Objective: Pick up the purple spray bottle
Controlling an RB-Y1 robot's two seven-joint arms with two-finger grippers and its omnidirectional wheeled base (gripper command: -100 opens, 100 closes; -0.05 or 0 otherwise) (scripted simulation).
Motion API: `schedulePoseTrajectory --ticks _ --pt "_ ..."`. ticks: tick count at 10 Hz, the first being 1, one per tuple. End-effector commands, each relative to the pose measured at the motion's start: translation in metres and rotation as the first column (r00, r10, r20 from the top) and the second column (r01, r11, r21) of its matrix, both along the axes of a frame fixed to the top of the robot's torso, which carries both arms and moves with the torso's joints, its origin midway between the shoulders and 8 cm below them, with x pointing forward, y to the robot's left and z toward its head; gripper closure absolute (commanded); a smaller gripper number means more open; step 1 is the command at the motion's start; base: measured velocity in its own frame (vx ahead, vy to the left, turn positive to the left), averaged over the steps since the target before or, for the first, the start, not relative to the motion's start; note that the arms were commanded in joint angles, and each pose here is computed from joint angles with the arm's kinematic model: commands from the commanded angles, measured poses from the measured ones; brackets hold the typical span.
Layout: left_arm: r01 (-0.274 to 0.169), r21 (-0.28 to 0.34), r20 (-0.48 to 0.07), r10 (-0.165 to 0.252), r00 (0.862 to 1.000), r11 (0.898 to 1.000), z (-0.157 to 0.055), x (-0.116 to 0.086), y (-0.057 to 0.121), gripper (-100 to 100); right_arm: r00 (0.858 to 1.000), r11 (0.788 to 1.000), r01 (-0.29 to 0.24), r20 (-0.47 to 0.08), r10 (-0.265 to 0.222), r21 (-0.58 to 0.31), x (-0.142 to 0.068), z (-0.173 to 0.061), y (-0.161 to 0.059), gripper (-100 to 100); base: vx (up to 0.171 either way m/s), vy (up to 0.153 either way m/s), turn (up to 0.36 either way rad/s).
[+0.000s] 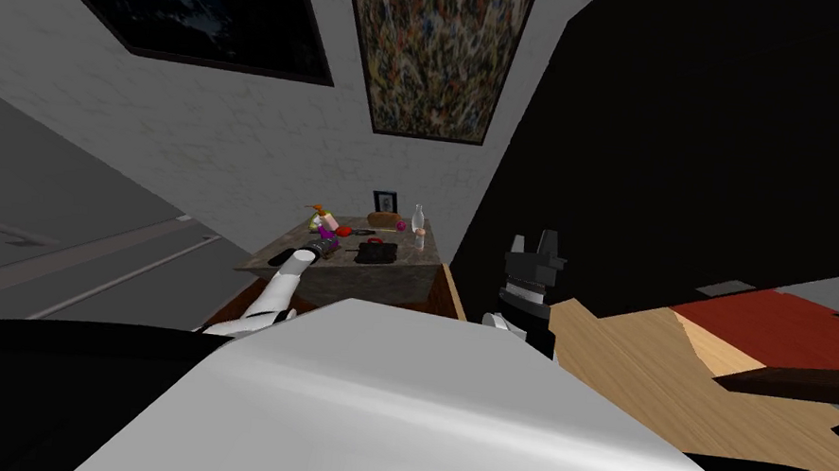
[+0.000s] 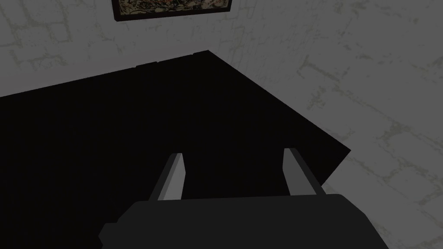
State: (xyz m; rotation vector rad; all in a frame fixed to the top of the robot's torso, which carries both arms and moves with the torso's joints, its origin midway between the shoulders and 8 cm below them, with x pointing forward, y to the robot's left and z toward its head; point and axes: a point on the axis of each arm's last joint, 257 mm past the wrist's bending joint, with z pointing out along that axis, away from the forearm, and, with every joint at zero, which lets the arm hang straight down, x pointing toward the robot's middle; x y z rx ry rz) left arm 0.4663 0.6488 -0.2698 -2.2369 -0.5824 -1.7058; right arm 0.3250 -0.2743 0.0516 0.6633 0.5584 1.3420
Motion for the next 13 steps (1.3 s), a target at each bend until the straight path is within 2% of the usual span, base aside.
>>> schedulePoseTrajectory --ticks 1,2,4,5,7,8,9,13 --pt "0.023 -0.002 0.015 -0.023 1.0 1.0 0.006 0.022 -0.01 -100 1.0 1.0 0.0 0.0 0.0 0.0 0.0 0.0 0.0 0 -0.031 0.011 0.121" --pt "0.047 0.01 -0.019 -0.047 0.999 0.999 -0.004 0.033 -0.021 -100 1.0 1.0 0.0 0.0 0.0 0.0 0.0 0.0 0.0 0 -0.045 0.02 0.197" --pt "0.058 0.007 0.015 -0.058 0.998 0.998 0.013 0.052 -0.027 -100 1.0 1.0 0.0 0.0 0.0 0.0 0.0 0.0 0.0 0 -0.026 0.008 0.056" --pt "0.08 0.02 -0.024 -0.079 0.997 0.997 0.002 0.064 -0.037 -100 1.0 1.0 0.0 0.0 0.0 0.0 0.0 0.0 0.0 0 -0.024 0.02 0.182" --pt "0.092 0.023 0.012 -0.092 0.996 0.996 0.022 0.081 -0.045 -100 1.0 1.0 0.0 0.0 0.0 0.0 0.0 0.0 0.0 0 -0.02 0.006 0.062" --pt "0.116 0.041 -0.024 -0.115 0.993 0.992 0.014 0.092 -0.055 -100 1.0 1.0 0.0 0.0 0.0 0.0 0.0 0.0 0.0 0 -0.026 0.013 0.19" --pt "0.124 0.036 0.01 -0.124 0.992 0.992 0.031 0.108 -0.062 -100 1.0 1.0 0.0 0.0 0.0 0.0 0.0 0.0 0.0 0 -0.028 0.012 0.124" --pt "0.126 0.039 0.009 -0.126 0.992 0.991 0.033 0.109 -0.062 -100 1.0 1.0 0.0 0.0 0.0 0.0 0.0 0.0 0.0 0 -0.005 0.003 -0.008"
